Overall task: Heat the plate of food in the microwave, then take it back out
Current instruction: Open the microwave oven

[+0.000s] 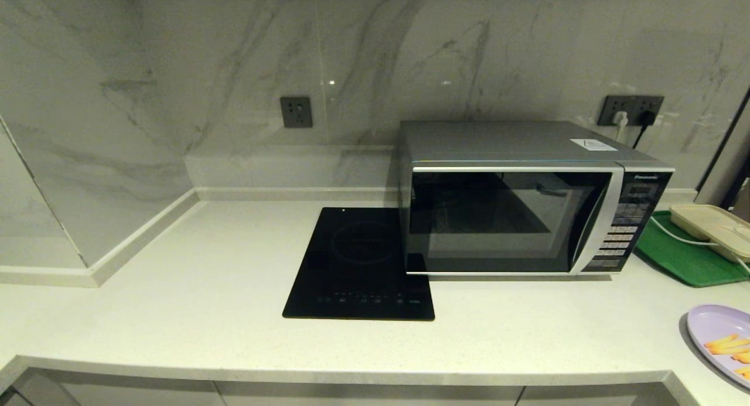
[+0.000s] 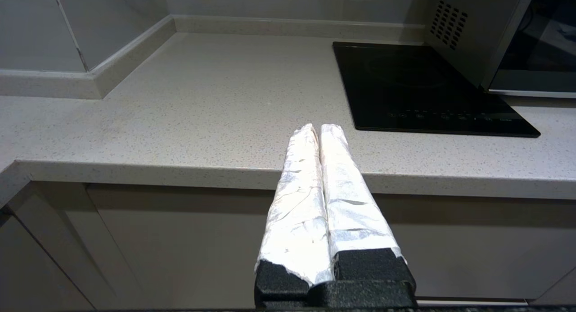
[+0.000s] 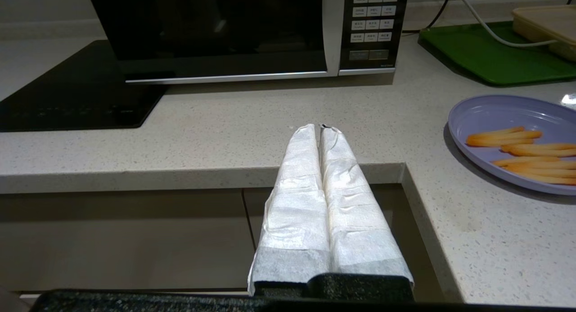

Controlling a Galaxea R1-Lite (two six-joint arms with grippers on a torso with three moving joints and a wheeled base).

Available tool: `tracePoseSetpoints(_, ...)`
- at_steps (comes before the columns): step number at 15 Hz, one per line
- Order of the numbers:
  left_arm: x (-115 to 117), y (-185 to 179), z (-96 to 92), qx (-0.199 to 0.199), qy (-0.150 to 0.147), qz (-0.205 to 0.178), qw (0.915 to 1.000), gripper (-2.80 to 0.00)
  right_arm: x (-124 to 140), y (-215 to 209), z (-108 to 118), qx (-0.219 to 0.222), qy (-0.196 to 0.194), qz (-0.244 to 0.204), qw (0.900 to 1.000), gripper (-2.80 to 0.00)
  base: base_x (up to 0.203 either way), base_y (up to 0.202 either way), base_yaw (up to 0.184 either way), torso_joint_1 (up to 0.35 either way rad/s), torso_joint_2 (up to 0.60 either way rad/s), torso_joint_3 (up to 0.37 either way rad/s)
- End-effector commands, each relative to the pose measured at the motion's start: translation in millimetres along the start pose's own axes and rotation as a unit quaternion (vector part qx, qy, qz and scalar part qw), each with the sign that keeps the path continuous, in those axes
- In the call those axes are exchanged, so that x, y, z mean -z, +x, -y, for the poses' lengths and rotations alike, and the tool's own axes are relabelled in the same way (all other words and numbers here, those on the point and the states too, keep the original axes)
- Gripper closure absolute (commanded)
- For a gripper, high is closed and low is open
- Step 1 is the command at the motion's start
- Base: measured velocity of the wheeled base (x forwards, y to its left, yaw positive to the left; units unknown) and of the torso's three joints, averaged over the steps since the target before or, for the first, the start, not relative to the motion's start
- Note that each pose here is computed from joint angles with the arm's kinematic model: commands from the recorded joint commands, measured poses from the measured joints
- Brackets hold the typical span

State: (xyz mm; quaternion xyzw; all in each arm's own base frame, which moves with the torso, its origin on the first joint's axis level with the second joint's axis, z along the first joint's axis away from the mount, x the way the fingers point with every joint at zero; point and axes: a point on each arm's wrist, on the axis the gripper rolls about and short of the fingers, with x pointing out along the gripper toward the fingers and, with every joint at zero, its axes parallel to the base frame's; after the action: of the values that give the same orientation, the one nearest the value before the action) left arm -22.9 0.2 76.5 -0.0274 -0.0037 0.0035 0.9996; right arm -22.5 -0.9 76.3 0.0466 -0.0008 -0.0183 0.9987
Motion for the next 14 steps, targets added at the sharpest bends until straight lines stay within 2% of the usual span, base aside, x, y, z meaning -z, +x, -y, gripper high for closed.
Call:
tracePoseSetpoints(1,0.0,0.0,0.0,0.000,0.000,0.000,1.0000,0.00,0.2,-0.3,0.0,0.000,0.001,0.003,1.000,0.00,0.000,0.000,0.000,0.000,0.00,0.000)
tracePoseSetpoints(14,0.0,0.0,0.0,0.000,0.000,0.000,1.0000,0.00,0.5,-0.3,0.0,-0.001,-0.001,0.001,1.000,0.00,0.000,0.000,0.000,0.000,0.00,0.000)
